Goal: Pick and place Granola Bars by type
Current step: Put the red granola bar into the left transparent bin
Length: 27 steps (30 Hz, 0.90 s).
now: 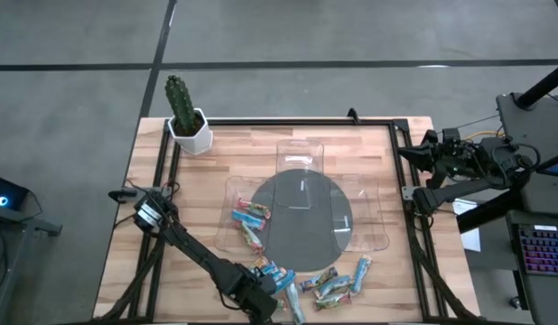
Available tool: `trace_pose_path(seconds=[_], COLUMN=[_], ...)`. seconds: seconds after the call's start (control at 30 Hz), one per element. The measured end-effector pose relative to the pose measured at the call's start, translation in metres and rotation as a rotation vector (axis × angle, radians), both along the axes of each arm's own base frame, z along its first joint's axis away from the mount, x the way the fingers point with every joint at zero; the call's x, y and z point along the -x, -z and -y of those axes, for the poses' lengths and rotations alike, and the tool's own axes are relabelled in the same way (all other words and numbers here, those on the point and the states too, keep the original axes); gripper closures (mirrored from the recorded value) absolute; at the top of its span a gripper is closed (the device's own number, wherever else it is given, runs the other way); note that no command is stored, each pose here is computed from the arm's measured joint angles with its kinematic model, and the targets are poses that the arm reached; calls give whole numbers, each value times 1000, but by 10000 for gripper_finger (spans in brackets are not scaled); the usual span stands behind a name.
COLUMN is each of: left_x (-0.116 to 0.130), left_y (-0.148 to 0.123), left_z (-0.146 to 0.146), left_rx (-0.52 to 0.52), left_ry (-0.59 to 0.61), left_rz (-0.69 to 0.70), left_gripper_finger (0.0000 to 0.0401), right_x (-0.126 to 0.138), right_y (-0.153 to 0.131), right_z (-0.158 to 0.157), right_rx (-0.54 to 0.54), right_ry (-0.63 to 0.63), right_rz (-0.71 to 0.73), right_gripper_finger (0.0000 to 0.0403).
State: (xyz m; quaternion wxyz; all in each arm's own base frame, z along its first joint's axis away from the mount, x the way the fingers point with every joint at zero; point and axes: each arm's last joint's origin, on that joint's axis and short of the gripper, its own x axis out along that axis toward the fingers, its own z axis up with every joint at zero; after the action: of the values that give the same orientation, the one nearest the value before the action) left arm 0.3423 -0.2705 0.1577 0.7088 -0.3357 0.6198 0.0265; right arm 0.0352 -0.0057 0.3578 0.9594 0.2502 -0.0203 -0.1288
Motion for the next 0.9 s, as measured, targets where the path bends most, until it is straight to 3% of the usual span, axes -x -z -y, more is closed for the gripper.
trace_pose_path(seconds=[0.9], left_x=[-2], left_y=[0], left_z=[-2], left_rx=[53], left_ry=[-36], left_rz=[-49], left_gripper_finger=[151], right_x=[0], right_y=[0], right_z=[0], right_rx=[0], right_ry=[0], right_rz=[0], right_gripper_finger=[394])
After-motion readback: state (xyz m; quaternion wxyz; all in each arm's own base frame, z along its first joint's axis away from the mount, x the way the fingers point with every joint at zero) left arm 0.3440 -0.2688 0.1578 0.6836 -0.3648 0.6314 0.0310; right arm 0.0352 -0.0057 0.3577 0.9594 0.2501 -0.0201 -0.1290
